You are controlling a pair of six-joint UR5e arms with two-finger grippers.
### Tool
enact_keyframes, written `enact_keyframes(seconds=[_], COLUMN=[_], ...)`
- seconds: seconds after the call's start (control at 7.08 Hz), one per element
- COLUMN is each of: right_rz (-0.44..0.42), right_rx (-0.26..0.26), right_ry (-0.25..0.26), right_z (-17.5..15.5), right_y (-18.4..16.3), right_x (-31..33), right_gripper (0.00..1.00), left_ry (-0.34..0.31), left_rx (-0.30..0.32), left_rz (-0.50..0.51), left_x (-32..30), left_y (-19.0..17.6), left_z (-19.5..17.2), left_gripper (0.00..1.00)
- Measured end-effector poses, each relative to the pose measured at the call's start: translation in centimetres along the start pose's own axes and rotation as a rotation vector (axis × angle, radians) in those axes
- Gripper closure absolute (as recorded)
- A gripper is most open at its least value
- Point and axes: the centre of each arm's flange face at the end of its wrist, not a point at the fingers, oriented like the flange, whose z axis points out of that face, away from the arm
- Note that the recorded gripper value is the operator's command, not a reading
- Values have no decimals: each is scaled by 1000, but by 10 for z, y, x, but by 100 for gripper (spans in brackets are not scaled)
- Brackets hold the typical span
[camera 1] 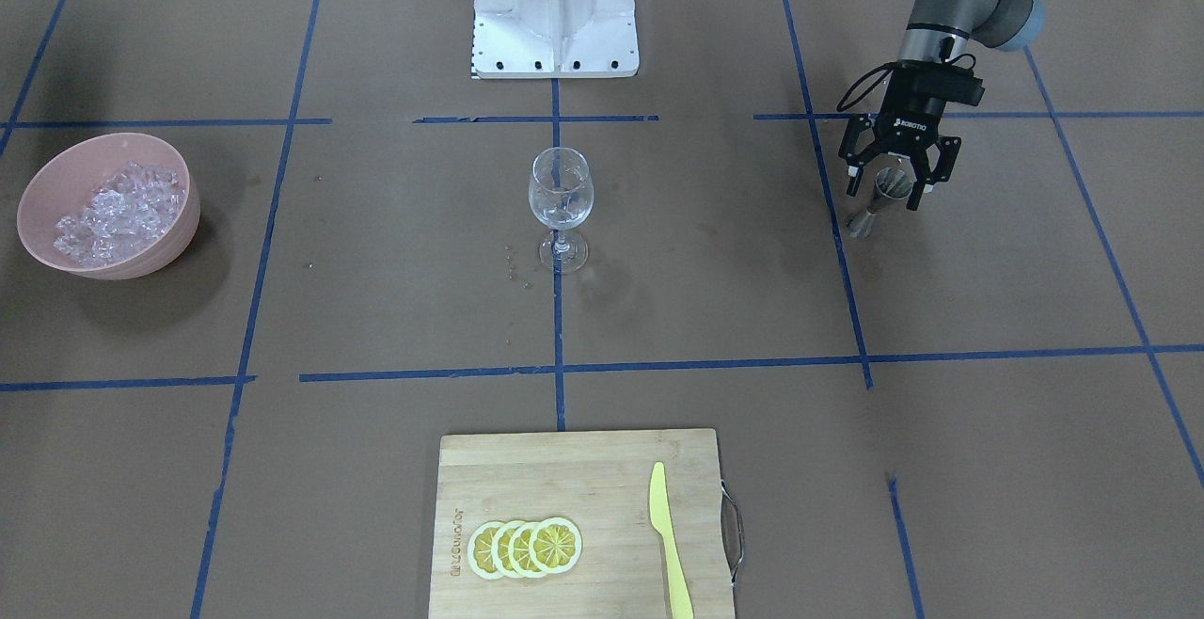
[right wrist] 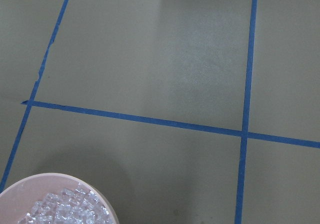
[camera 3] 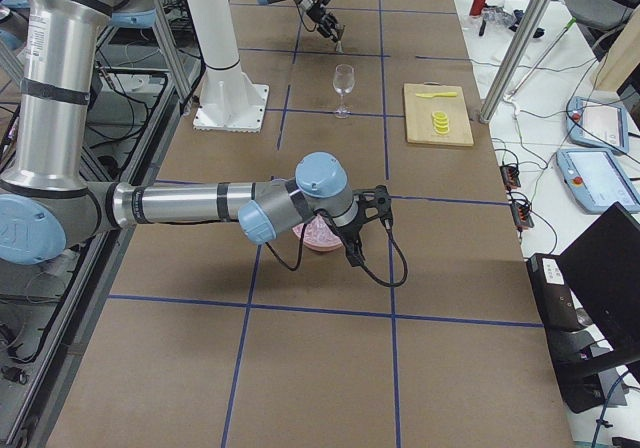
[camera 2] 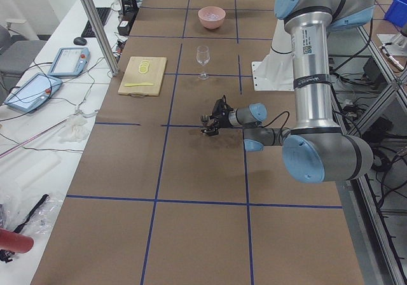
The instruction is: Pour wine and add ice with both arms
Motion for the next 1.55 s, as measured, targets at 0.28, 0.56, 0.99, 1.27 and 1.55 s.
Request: enact_keyframes(seconds=[0.28,0.56,0.99,1.27,1.55], right_rz=[0,-1,-5,-6,-8], right_rx=[0,1,4,6,8], right_ry=[0,0,-1,-2,-2], right_z=[0,0,-1,-1,-2], right_y=[0,-1,-3,-4,-5], right_x=[0,0,-2,-3,-3], right_gripper=[0,0,0,0,0], left_ry=[-25,-26,41,62,-20], left_rx=[151,249,218,92,-109], left_rz=[-54,-100,-13,173,369], left_x=[-7,-5,0,-52,-138], left_y=[-18,-36,-71,-124,-197], left_z=[-7,-17,-22,-11,-8], left_gripper=[0,0,0,0,0])
